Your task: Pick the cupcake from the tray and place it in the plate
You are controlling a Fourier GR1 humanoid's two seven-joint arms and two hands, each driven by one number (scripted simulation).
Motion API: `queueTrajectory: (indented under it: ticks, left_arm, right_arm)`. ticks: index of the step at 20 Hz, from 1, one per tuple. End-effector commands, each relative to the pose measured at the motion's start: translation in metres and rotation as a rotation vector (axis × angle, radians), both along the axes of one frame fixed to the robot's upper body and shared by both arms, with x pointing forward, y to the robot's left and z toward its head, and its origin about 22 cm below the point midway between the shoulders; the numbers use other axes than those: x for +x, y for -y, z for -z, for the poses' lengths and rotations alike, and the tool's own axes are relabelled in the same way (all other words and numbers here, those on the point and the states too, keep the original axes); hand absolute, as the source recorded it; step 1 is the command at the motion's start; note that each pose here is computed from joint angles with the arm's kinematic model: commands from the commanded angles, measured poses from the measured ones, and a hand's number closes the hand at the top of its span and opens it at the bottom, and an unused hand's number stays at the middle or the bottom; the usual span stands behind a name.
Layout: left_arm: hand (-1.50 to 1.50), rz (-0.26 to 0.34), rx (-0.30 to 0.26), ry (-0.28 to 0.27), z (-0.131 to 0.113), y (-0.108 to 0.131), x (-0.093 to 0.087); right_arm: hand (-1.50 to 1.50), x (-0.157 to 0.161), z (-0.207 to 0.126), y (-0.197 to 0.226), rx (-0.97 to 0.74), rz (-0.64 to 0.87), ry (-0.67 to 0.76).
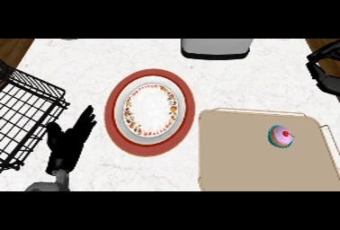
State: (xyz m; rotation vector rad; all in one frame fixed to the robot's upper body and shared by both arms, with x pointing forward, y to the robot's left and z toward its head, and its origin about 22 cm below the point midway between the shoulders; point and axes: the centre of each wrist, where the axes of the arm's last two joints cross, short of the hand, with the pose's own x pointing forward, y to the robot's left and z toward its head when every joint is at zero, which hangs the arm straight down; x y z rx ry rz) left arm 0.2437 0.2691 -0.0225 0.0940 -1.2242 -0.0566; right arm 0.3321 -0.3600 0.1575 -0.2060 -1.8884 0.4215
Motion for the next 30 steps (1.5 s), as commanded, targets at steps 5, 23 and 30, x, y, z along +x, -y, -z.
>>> queueTrajectory:
  ticks: [5, 23, 30]
  left_arm:
    - [0.0, 0.023, -0.111, -0.041, 0.01, 0.022, -0.012]
    - [0.0, 0.003, -0.099, -0.041, 0.014, 0.032, -0.003]
    - [0.0, 0.0, -0.099, -0.038, 0.003, 0.03, -0.004]
  right_arm:
    - [-1.5, -0.026, 0.047, 0.118, 0.119, 0.019, 0.136]
    - [-1.5, -0.011, 0.009, 0.09, -0.699, -0.265, -0.223]
    - [-1.5, -0.021, 0.053, 0.033, -0.746, -0.253, -0.242]
